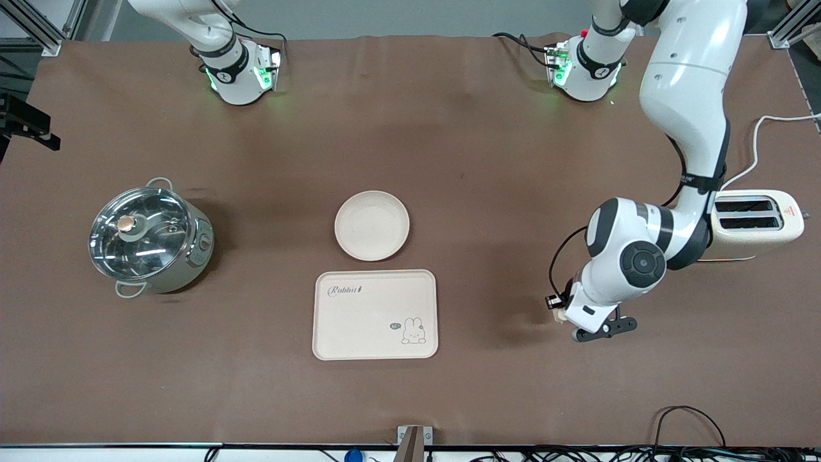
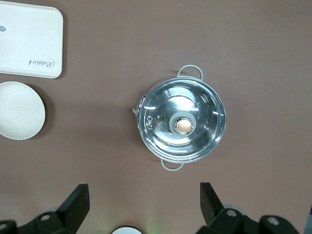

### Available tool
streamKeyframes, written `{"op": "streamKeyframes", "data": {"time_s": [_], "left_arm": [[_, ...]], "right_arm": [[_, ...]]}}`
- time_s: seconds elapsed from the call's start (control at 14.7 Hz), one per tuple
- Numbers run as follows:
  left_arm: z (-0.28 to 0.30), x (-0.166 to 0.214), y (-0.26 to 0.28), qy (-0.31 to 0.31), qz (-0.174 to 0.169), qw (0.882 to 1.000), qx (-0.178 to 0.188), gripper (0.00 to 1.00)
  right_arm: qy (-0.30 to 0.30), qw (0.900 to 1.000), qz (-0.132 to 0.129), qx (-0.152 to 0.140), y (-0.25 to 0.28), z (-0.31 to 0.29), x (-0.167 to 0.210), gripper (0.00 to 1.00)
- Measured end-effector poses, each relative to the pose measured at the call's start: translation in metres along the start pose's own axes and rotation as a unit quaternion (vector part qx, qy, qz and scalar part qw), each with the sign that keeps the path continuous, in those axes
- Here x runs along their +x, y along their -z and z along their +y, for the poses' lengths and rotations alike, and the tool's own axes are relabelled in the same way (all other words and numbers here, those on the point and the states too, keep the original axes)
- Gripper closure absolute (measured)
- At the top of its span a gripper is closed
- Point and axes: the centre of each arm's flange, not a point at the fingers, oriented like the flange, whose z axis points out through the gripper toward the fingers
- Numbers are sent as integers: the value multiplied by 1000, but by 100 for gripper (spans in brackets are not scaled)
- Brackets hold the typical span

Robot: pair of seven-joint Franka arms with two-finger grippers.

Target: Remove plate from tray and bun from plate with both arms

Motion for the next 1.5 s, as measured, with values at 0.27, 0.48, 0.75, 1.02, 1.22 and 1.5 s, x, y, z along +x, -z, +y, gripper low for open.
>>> {"op": "streamKeyframes", "data": {"time_s": [0.27,0.48,0.75,1.02,1.22,1.5], "left_arm": [[-2,-2,-31,1,-9,1000,2,72],[-4,-2,-40,-21,0,999,26,59],[0,6,-16,-38,25,998,40,21],[0,11,77,-32,45,998,43,0],[-9,2,174,-23,73,996,41,0],[-31,-28,284,-46,92,994,48,0]], "right_arm": [[8,1000,-2,0,0,-9,1,0],[10,1000,-5,1,-1,-11,1,0],[10,1000,-5,1,-1,-11,1,0],[11,1000,-6,1,-1,-12,1,0],[11,1000,-5,1,-1,-12,1,0],[12,1000,-6,1,-1,-13,1,0]]}}
